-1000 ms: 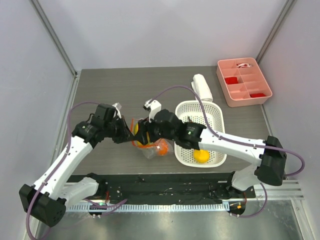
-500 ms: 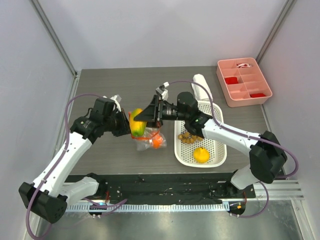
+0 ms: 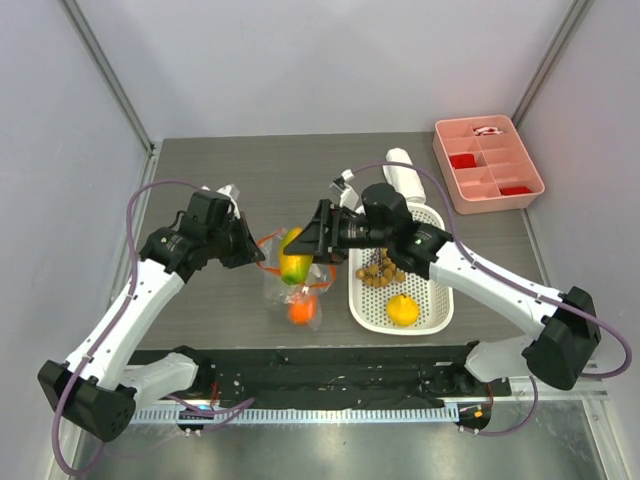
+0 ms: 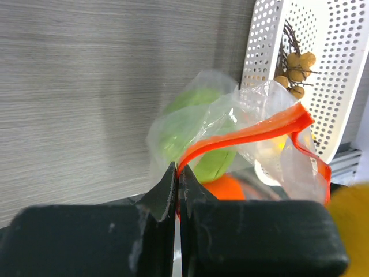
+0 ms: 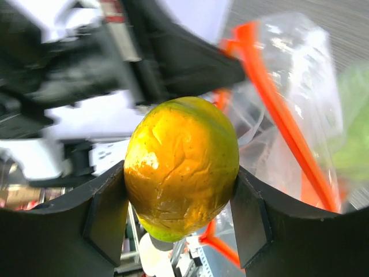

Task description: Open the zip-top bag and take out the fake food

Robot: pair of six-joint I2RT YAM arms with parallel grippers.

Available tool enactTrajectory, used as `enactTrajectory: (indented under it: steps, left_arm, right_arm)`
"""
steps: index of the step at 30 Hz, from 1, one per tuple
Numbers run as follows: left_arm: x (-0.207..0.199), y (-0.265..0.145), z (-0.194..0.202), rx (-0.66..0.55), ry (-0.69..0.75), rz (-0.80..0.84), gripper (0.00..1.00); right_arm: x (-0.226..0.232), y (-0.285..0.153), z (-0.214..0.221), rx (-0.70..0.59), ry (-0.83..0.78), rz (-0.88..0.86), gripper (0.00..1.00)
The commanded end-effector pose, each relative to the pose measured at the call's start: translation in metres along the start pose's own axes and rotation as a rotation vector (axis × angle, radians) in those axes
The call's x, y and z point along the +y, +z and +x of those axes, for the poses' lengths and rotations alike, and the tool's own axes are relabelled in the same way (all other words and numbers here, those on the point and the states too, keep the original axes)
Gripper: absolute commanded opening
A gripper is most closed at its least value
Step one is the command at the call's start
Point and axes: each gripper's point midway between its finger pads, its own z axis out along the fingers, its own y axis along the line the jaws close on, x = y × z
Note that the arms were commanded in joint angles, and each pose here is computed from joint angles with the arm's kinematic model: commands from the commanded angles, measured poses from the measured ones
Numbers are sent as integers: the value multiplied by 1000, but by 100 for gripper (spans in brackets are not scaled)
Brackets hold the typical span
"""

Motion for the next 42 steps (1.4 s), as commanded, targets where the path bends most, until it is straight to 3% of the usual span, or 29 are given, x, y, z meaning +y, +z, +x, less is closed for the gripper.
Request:
enactTrajectory:
  steps: [1, 2, 3, 7, 14, 20, 22, 24, 27, 29, 30, 33, 37, 40, 42]
  left_arm:
    - [-3, -11, -20, -72, 54, -8, 0]
    - [-6, -9, -19, -63, 55, 4, 0]
    - [-8, -7, -16, -50, 56, 27, 0]
    - [-55, 5, -4, 20, 37, 300, 0]
    - [-52, 32, 7, 81, -13, 241, 0]
    - [-81, 49, 17, 120, -13, 306, 0]
    - [-83, 54, 21, 129, -25, 302, 0]
    - [-79, 57, 23, 132, -20, 283, 0]
    - [-73, 59, 25, 138, -18, 257, 0]
    - [-73, 59, 25, 142, -19, 254, 0]
    - [-72, 60, 25, 139, -17, 252, 0]
    - [-72, 57, 23, 134, -1, 246, 0]
    - [-62, 48, 17, 99, 36, 190, 0]
    - [-55, 32, 2, 30, 89, 126, 0]
    - [-55, 21, -9, -17, 108, 114, 0]
  right_arm:
    - [-37, -24, -1, -94, 62, 191, 34]
    - [-49, -31, -9, -144, 45, 243, 43]
    - [-60, -35, -6, -145, 41, 280, 43]
    - [-90, -42, 1, -160, 59, 360, 36]
    - [-101, -56, 7, -162, 96, 291, 47]
    - [-124, -77, 19, -175, 158, 299, 49]
    - [-130, -85, 23, -179, 177, 293, 59]
    - [-132, -97, 22, -208, 209, 288, 62]
    - [-136, -117, 16, -288, 251, 272, 77]
    - [-138, -123, 23, -274, 321, 247, 79]
    - [-140, -130, 20, -297, 356, 256, 89]
    - [-155, -150, 25, -322, 411, 401, 93]
    - [-194, -184, 34, -276, 381, 767, 94]
    - [-197, -211, 17, -272, 245, 947, 94]
    - [-177, -219, -10, -314, 111, 950, 94]
